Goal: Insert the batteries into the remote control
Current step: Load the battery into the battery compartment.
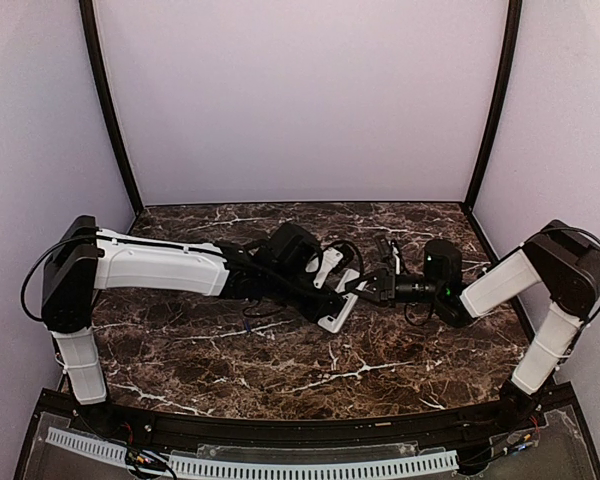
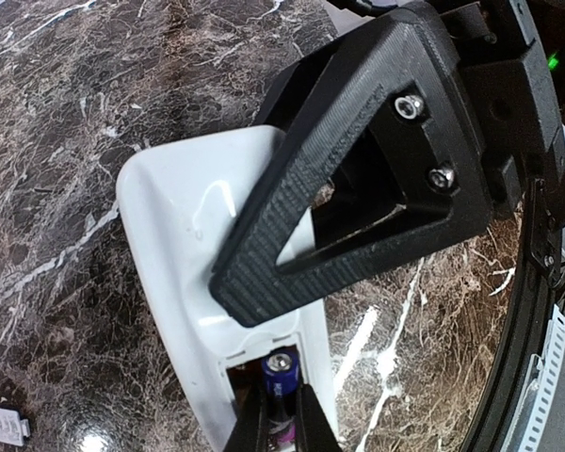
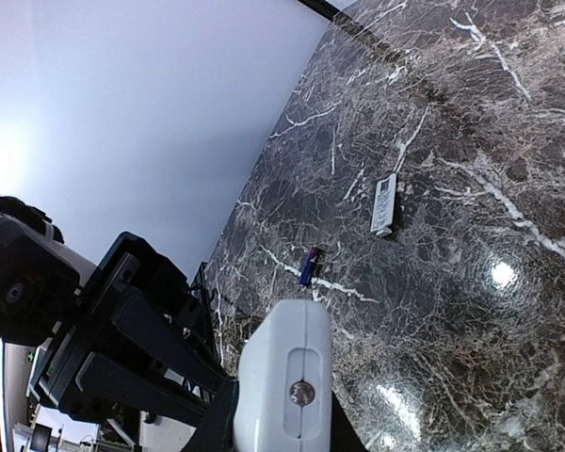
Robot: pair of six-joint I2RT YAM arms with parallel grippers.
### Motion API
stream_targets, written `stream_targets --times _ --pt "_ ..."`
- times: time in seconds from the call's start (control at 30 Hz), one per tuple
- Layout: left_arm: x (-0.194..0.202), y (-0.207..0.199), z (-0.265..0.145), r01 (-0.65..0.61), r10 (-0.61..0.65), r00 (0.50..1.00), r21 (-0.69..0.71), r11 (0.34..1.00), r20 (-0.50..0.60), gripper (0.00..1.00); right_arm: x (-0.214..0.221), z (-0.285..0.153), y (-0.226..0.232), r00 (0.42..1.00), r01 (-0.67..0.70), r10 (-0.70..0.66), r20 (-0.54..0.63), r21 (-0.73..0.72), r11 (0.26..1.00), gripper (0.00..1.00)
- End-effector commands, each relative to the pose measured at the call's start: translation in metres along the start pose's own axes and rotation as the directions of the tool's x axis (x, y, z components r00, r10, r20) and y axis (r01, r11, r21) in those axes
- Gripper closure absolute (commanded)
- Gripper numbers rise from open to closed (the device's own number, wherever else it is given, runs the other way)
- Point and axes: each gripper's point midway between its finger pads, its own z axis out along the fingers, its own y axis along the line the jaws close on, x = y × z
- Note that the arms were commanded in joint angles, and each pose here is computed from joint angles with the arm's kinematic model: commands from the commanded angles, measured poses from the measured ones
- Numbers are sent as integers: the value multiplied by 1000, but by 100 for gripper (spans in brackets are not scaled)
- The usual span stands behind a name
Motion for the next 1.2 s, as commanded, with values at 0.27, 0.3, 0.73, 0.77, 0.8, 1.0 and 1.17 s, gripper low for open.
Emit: stream_targets --times 0.27,0.3,0.73,0.77,0.8,1.0,1.17 --pt "135 13 21 8 -14 895 -14 1000 -446 100 -50 -23 110 931 349 -304 202 -248 904 100" --pt "137 14 21 17 -24 891 -20 1000 -453 100 -50 -24 111 927 358 -313 207 -244 901 100" --pt "106 28 21 -7 -45 914 -128 992 -404 94 -42 -20 108 940 330 -293 175 -253 909 100" --pt "102 28 20 -13 -40 918 -131 991 -394 93 -41 -20 107 941 328 -291 172 -251 911 100" --pt "100 29 19 -16 -38 920 -136 991 -390 93 -40 -20 105 943 323 -287 168 -250 913 100" --pt "84 39 14 -22 -38 937 -168 986 -346 89 -37 -21 103 948 308 -275 161 -250 918 100" --pt "68 41 8 -29 -25 954 -174 984 -298 89 -34 -20 99 952 297 -265 154 -251 921 100"
